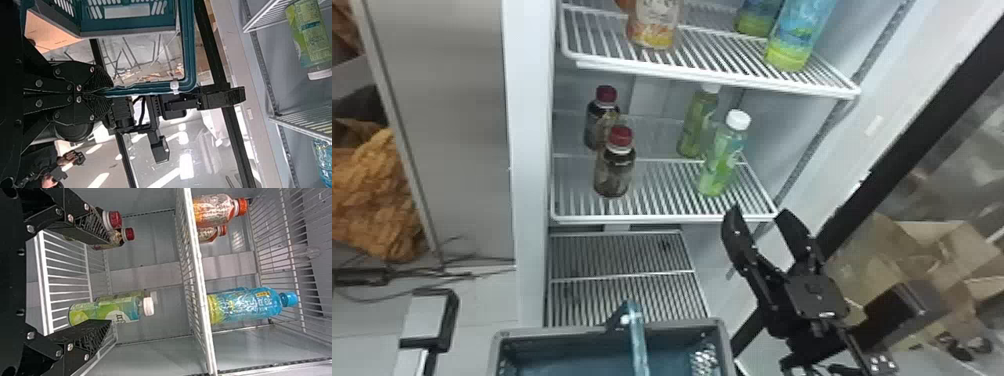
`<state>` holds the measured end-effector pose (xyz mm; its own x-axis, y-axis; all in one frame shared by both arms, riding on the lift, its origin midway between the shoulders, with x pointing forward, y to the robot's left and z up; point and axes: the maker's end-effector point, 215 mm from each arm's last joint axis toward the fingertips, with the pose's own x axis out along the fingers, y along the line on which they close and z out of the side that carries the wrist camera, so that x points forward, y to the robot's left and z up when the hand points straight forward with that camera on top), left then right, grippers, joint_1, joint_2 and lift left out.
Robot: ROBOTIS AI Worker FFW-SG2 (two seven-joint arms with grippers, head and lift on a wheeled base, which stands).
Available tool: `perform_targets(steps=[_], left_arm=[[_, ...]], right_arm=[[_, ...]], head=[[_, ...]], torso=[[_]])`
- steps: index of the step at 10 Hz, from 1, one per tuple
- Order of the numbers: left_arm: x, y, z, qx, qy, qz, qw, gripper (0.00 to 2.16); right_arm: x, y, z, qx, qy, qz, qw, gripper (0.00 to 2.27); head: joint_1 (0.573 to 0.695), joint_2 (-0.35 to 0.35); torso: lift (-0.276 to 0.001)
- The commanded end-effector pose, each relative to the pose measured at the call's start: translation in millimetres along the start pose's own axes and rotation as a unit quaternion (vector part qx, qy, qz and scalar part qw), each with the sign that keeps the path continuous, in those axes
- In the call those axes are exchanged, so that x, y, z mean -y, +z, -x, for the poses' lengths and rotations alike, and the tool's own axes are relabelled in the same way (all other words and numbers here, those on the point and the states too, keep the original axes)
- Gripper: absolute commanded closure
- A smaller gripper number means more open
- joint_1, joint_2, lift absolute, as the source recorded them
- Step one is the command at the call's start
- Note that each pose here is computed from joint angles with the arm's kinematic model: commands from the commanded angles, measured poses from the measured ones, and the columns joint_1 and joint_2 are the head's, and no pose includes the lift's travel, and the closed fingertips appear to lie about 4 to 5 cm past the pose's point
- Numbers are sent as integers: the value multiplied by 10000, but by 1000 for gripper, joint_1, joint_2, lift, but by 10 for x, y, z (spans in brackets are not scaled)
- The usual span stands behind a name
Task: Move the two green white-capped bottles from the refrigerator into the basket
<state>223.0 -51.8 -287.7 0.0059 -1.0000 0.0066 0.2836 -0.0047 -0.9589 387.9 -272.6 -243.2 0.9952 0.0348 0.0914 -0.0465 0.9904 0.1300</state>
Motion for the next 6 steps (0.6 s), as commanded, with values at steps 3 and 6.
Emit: perform_targets(steps=[3,6], left_arm=[[7,9,0,0,-7,-13,10000,1134],[13,9,-1,12,-24,-1,10000,1134]], right_arm=[[186,-65,-94,60,-146,90,9998,360],[288,-134,-197,128,-218,142,9996,361]], head=[[695,-350],[695,-350]], torso=[[-263],[-263]])
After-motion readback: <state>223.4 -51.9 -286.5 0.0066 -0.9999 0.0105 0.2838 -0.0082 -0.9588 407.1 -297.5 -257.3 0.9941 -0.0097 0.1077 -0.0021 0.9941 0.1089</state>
